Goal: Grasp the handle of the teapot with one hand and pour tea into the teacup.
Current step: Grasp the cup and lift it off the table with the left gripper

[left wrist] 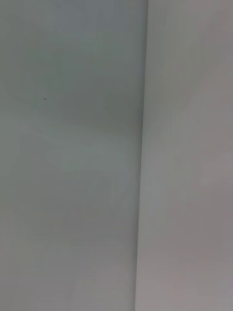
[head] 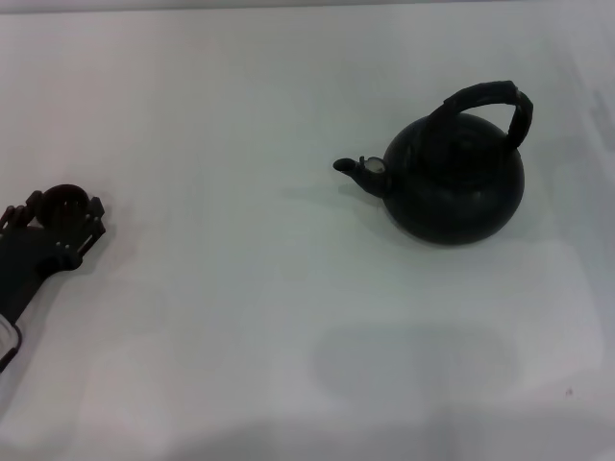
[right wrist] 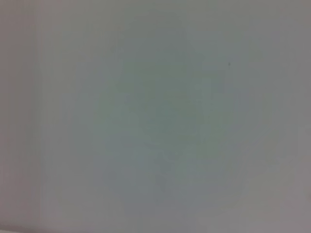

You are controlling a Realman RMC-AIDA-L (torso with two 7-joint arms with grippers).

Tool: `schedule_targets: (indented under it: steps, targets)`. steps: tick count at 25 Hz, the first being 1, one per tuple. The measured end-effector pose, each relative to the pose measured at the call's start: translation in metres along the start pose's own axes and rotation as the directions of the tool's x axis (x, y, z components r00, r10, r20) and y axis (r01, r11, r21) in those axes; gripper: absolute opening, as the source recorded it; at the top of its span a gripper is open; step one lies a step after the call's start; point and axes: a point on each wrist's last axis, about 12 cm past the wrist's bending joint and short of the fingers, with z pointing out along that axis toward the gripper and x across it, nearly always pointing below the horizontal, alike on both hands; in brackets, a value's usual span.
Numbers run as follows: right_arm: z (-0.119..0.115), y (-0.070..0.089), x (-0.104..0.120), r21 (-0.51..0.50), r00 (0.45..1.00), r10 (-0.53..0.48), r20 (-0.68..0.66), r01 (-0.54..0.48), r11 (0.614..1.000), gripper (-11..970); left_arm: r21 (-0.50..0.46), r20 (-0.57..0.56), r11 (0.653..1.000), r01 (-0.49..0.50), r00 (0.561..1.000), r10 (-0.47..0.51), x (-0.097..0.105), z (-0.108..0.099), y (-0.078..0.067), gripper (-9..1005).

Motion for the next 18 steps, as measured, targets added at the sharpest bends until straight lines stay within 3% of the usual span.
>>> schedule_targets:
  steps: [11,18]
  targets:
    - [0.001,0.000,-0.001,-0.001,1.000,0.000,0.003,0.000,1.000,664,0.000,0.002,1.000,-0.001,1.000,0.001,0.000,0.001,0.000,759]
    - [0.000,0.000,0.000,-0.001,1.000,0.000,0.001,0.000,1.000,664,0.078,0.052,0.997,-0.005,0.999,0.000,-0.006,0.003,-0.013,703]
